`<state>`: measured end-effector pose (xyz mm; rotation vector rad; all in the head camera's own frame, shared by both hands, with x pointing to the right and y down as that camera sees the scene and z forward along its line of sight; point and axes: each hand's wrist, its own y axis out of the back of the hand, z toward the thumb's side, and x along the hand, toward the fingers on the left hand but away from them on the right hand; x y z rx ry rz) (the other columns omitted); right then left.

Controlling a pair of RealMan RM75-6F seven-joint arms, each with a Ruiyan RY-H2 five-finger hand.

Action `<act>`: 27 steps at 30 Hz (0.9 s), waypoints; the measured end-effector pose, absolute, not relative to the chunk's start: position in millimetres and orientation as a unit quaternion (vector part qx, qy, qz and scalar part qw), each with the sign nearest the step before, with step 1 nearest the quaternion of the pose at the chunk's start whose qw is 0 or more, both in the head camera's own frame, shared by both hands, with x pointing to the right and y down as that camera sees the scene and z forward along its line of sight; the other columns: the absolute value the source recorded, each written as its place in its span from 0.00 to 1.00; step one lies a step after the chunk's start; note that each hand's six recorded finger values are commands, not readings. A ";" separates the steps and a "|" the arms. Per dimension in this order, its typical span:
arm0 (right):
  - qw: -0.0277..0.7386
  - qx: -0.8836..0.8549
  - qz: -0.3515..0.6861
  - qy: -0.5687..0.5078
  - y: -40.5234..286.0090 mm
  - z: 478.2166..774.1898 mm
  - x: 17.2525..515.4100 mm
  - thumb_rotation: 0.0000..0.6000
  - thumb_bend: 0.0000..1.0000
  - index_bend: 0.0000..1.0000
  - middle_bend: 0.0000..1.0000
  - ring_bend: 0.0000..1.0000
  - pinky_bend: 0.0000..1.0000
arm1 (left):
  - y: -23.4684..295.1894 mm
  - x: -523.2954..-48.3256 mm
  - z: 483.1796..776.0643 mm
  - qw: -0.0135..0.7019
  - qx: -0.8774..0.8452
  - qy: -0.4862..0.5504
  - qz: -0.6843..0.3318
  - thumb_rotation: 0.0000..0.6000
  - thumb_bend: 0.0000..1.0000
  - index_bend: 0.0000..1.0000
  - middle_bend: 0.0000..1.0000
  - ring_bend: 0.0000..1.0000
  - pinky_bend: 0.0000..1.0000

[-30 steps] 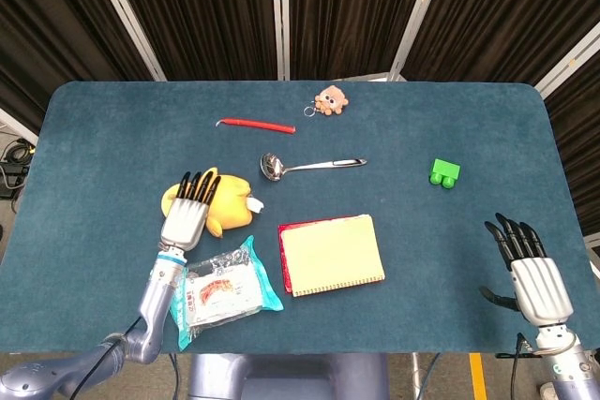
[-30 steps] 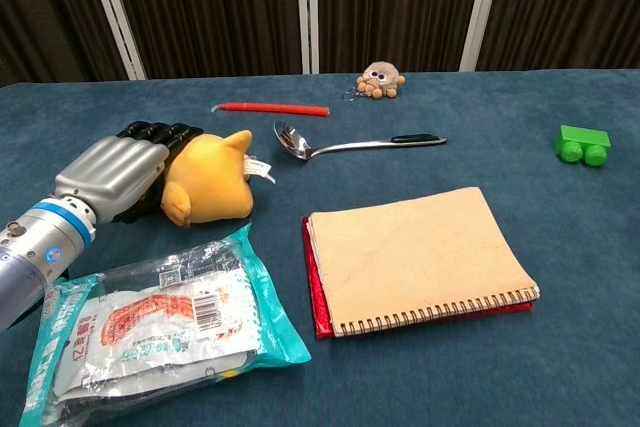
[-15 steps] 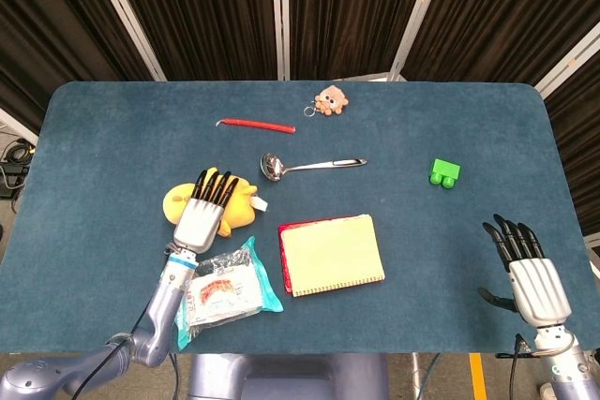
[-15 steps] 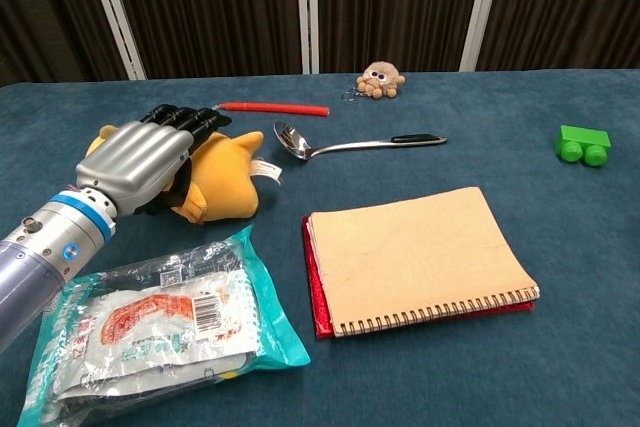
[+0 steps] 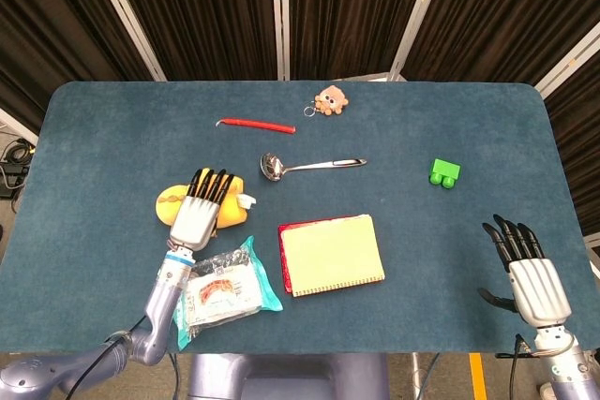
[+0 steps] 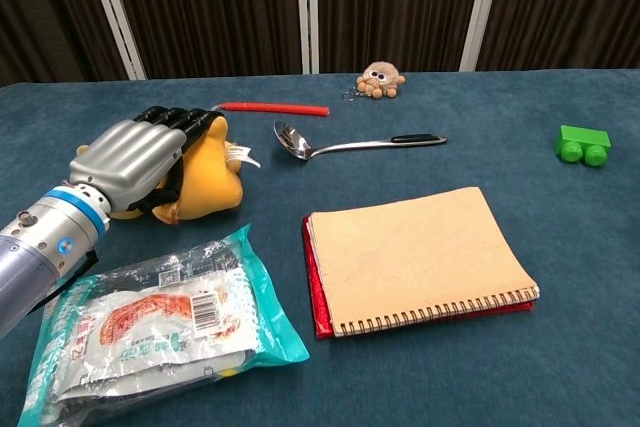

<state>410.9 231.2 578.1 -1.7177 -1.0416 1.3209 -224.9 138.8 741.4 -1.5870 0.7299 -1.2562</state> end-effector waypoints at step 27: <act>0.365 -0.668 0.518 -0.389 235.7 582.9 403.7 1.00 0.08 0.00 0.00 0.00 0.00 | 133.3 -300.2 742.8 0.440 -0.632 0.357 -0.529 1.00 1.00 0.00 0.00 0.00 0.00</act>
